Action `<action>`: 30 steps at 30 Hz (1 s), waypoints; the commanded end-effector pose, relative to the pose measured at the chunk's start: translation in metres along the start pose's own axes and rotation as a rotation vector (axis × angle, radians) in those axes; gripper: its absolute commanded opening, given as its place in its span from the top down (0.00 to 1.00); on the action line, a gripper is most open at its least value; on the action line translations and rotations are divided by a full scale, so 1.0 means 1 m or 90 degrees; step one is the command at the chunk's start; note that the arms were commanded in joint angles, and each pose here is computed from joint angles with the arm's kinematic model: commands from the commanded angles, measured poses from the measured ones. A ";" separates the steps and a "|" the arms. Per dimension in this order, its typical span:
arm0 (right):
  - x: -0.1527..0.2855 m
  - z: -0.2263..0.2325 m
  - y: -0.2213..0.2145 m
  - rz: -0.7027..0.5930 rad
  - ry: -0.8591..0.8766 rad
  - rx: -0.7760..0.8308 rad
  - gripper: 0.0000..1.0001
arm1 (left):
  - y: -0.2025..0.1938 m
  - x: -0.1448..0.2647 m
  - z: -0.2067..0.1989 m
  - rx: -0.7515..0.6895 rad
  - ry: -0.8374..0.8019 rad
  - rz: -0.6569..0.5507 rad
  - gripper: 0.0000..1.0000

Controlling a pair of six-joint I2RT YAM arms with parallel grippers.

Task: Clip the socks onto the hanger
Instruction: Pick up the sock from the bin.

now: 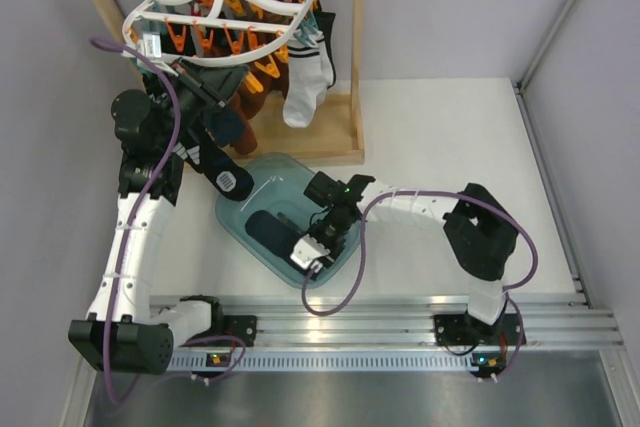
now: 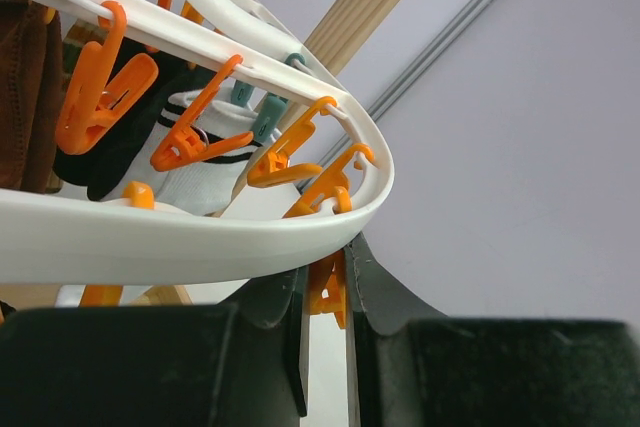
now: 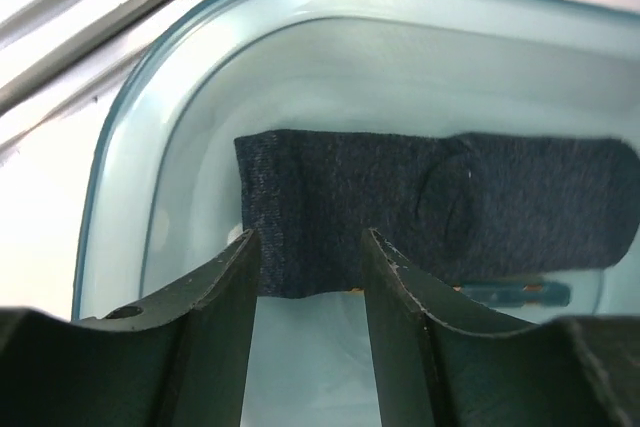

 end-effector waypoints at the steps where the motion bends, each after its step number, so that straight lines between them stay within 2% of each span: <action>1: -0.003 -0.008 0.013 -0.029 0.045 0.222 0.56 | 0.013 -0.004 0.001 -0.011 0.016 -0.050 1.00; 5: -0.011 -0.012 0.015 -0.027 0.088 0.328 0.57 | 0.013 -0.004 0.002 -0.012 0.021 -0.051 1.00; 11: -0.024 -0.005 0.010 -0.012 0.179 0.414 0.59 | 0.014 -0.004 0.001 -0.017 0.020 -0.053 1.00; 16: -0.038 -0.005 0.006 0.019 0.250 0.416 0.59 | 0.017 -0.002 -0.002 -0.027 0.021 -0.058 1.00; 19: -0.048 -0.016 0.001 0.038 0.261 0.380 0.59 | 0.017 -0.002 -0.002 -0.029 0.024 -0.057 1.00; 20: -0.047 -0.015 -0.001 0.044 0.274 0.340 0.60 | 0.018 -0.002 -0.003 -0.031 0.022 -0.058 1.00; 22: -0.051 -0.021 -0.004 0.051 0.289 0.317 0.64 | 0.018 -0.002 -0.002 -0.033 0.023 -0.057 1.00; 25: -0.054 -0.018 -0.010 0.061 0.303 0.297 0.83 | 0.019 -0.004 -0.003 -0.030 0.023 -0.058 1.00; 26: -0.054 -0.019 -0.009 0.056 0.300 0.292 0.93 | 0.019 -0.004 -0.003 -0.030 0.022 -0.058 1.00; 27: -0.054 -0.019 -0.007 0.049 0.295 0.284 0.97 | 0.019 -0.004 -0.002 -0.029 0.023 -0.059 1.00; 30: -0.045 -0.026 0.007 0.015 0.257 0.237 1.00 | 0.017 -0.003 -0.001 -0.028 0.025 -0.056 1.00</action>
Point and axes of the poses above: each gripper's point midway between its finger pads, its own x axis back along the fingers, its own z axis along the line the jaws close on, y = z × x, the point moved 8 cm from there along x, back along the fingers, and after that the axes turned 1 degree about x, right-handed, at the moved point
